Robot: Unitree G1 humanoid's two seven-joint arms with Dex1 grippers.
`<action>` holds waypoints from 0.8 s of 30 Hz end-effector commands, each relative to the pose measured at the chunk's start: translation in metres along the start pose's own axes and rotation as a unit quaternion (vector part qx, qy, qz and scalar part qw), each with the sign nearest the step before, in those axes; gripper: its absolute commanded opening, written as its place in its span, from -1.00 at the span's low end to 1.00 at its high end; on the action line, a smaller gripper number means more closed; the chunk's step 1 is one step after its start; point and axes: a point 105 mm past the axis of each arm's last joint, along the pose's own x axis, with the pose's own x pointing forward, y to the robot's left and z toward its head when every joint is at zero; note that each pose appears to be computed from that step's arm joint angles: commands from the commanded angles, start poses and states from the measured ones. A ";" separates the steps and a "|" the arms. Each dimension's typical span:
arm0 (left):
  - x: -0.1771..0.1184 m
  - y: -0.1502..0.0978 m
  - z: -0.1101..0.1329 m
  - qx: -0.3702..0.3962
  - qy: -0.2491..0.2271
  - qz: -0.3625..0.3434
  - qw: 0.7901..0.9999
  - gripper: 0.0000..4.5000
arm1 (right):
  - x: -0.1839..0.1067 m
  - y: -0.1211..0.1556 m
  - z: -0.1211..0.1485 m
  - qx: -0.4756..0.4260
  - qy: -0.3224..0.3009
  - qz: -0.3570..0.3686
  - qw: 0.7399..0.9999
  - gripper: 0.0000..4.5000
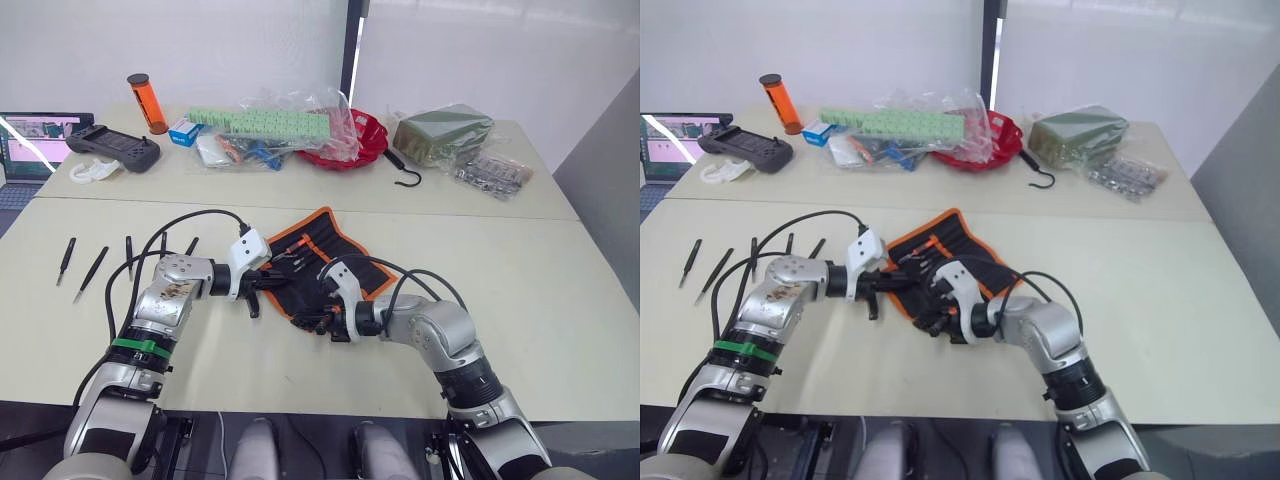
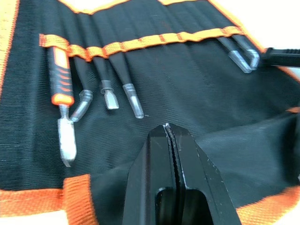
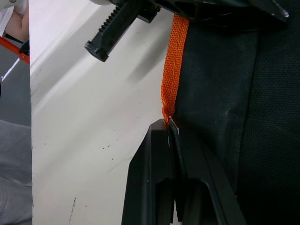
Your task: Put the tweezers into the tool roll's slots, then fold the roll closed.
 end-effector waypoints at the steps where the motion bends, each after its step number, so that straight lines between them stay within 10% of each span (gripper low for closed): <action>1: -0.003 0.003 -0.003 -0.001 -0.001 0.013 1.000 -1.00 | 0.000 0.005 -0.010 0.008 0.016 0.021 1.000 -0.72; 12: -0.009 -0.008 -0.014 -0.002 -0.006 -0.021 1.000 -1.00 | -0.038 0.013 0.040 -0.047 -0.075 0.050 0.995 0.92; 19: -0.011 0.006 -0.011 0.004 -0.022 0.012 1.000 -1.00 | -0.033 -0.010 0.061 -0.123 -0.105 -0.009 0.987 0.92; 24: -0.013 0.012 -0.012 0.002 -0.025 0.027 0.999 -1.00 | -0.016 -0.016 0.063 -0.200 -0.125 0.013 0.972 0.11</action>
